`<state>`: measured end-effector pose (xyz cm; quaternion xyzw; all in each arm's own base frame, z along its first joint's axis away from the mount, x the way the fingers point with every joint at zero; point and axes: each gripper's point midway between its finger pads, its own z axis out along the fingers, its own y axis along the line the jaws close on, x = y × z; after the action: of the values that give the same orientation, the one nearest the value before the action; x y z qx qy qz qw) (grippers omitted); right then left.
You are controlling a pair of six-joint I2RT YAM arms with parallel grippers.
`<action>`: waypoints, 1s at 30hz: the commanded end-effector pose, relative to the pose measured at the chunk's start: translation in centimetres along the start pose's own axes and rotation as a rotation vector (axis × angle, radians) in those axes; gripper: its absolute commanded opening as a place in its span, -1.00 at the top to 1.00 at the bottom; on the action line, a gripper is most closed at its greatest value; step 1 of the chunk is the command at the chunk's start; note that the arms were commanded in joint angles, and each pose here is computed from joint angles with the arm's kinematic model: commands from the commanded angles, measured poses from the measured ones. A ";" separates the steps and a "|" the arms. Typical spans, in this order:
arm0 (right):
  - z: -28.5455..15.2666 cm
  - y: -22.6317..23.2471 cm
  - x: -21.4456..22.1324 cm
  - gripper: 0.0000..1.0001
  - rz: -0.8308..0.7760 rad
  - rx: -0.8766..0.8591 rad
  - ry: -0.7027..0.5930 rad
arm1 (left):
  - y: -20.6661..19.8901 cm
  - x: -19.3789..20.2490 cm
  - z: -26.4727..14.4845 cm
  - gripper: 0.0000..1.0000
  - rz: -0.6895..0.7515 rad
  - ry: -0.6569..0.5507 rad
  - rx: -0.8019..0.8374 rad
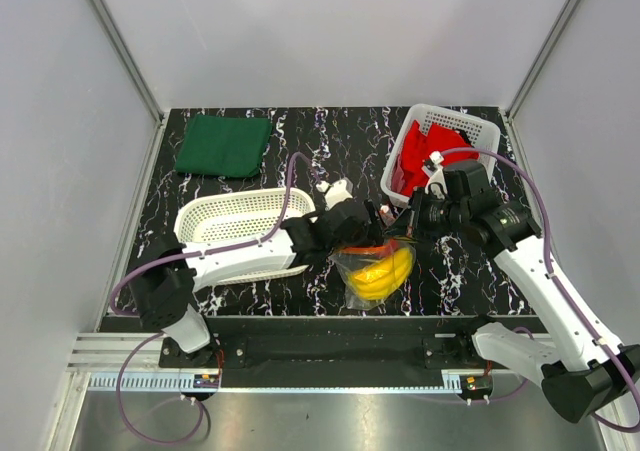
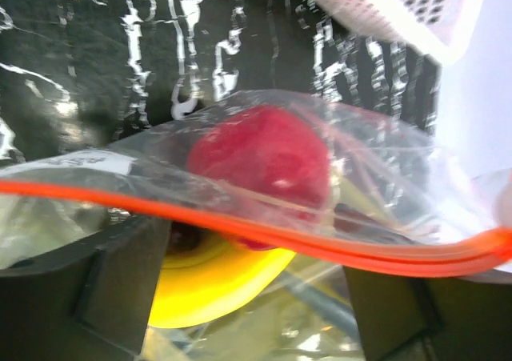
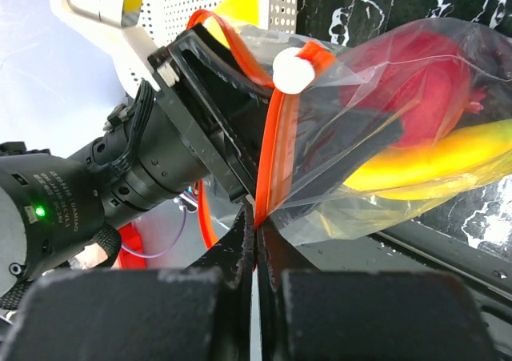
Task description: Open the zip-top bag and remove the fake food
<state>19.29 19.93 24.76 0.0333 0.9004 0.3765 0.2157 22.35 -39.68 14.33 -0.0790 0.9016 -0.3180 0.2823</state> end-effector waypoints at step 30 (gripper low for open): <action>-1.0 0.1 -0.3 1.00 -0.047 -0.006 -0.061 | -4.2 -4.7 -2.3 0.66 0.068 -0.281 0.162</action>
<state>19.10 20.13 24.86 0.0335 0.8957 0.3870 0.2163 23.59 -42.07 14.17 -0.1093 0.8663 -0.3712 0.3159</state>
